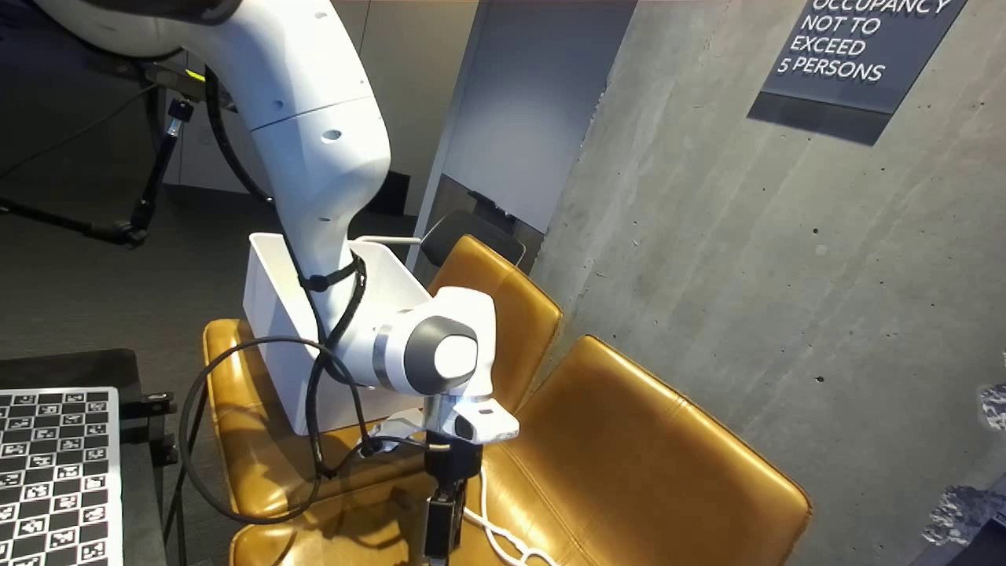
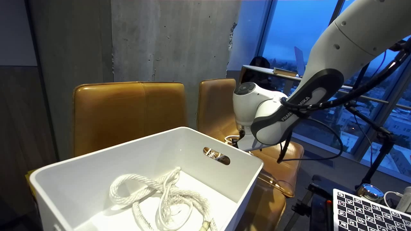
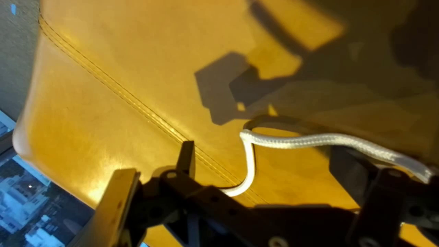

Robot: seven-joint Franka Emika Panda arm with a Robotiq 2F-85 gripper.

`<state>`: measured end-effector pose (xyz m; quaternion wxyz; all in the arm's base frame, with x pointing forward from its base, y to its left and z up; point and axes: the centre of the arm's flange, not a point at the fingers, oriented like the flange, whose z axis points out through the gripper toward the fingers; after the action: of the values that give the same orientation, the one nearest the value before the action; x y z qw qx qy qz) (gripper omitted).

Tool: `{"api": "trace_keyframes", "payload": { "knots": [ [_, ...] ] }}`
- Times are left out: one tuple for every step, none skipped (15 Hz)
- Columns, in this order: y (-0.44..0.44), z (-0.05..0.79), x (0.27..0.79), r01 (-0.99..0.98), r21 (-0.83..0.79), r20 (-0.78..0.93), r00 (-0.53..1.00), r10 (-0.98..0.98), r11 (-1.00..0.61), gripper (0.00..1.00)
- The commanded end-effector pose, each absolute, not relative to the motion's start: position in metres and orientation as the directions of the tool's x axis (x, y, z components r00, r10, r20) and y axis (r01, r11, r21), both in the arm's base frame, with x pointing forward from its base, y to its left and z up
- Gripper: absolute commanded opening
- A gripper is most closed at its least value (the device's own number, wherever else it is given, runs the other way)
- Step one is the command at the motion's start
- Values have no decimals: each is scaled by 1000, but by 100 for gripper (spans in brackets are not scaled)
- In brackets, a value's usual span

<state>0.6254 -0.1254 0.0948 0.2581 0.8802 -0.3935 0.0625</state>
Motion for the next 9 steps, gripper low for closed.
{"api": "trace_keyframes", "payload": {
  "knots": [
    [-100, 83, 607, -705, 428, 308, 703, -641, -566, 100],
    [-97, 82, 605, -700, 430, 312, 708, -634, -570, 100],
    [-96, 81, 605, -697, 434, 315, 711, -629, -570, 100],
    [-95, 81, 606, -696, 438, 318, 712, -626, -569, 100],
    [-94, 80, 607, -696, 441, 320, 712, -625, -567, 100],
    [-95, 80, 607, -697, 441, 323, 711, -625, -565, 100],
    [-95, 82, 607, -702, 420, 325, 708, -627, -575, 100],
    [-93, 88, 607, -711, 396, 325, 701, -635, -581, 100],
    [-92, 99, 608, -723, 365, 315, 688, -653, -586, 100]
  ]
}}
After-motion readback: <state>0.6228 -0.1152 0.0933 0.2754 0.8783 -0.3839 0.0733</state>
